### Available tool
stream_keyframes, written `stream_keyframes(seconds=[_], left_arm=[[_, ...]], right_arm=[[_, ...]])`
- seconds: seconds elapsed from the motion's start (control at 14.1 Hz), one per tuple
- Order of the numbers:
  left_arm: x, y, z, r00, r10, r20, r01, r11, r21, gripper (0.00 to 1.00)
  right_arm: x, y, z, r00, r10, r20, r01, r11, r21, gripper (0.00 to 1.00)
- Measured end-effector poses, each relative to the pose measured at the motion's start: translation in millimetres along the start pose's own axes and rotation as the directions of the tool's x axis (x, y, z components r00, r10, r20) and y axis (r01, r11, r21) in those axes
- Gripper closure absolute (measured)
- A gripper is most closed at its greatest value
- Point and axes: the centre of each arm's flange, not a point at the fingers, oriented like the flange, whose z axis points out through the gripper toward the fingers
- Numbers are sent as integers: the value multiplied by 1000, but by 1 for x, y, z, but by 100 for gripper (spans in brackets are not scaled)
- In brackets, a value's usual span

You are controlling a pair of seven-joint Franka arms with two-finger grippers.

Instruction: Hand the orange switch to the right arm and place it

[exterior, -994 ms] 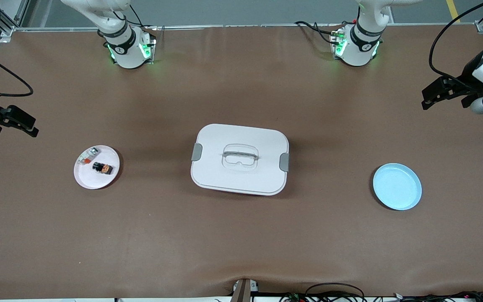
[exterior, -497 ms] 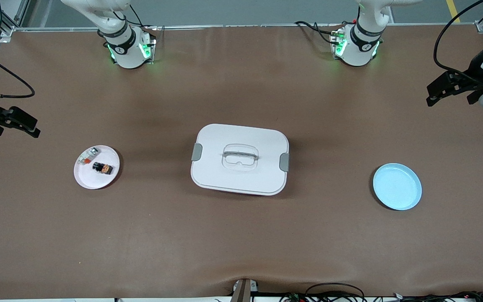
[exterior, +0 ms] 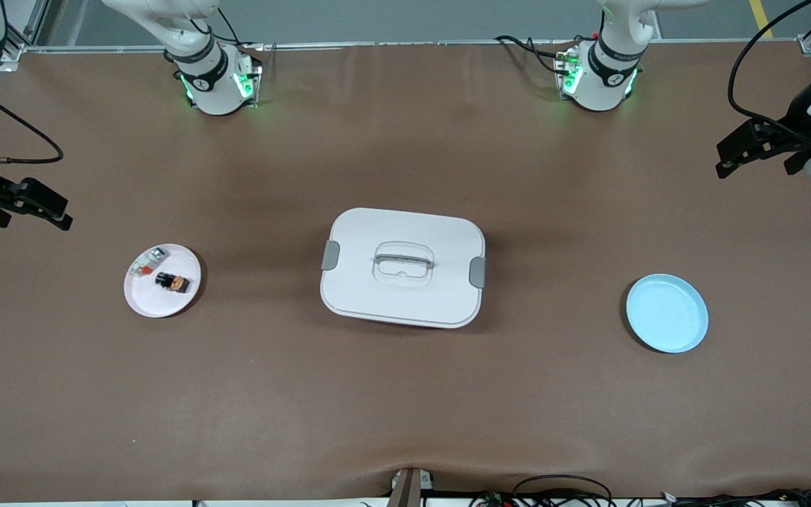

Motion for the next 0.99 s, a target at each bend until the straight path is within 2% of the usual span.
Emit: stream_keyframes(seconds=[0.99], left_arm=[[-1,0,0,1000,0,7,0,1000,1,0]], right_arm=[[-1,-13,-2,1000,-23,-3,23,1000,3,0]])
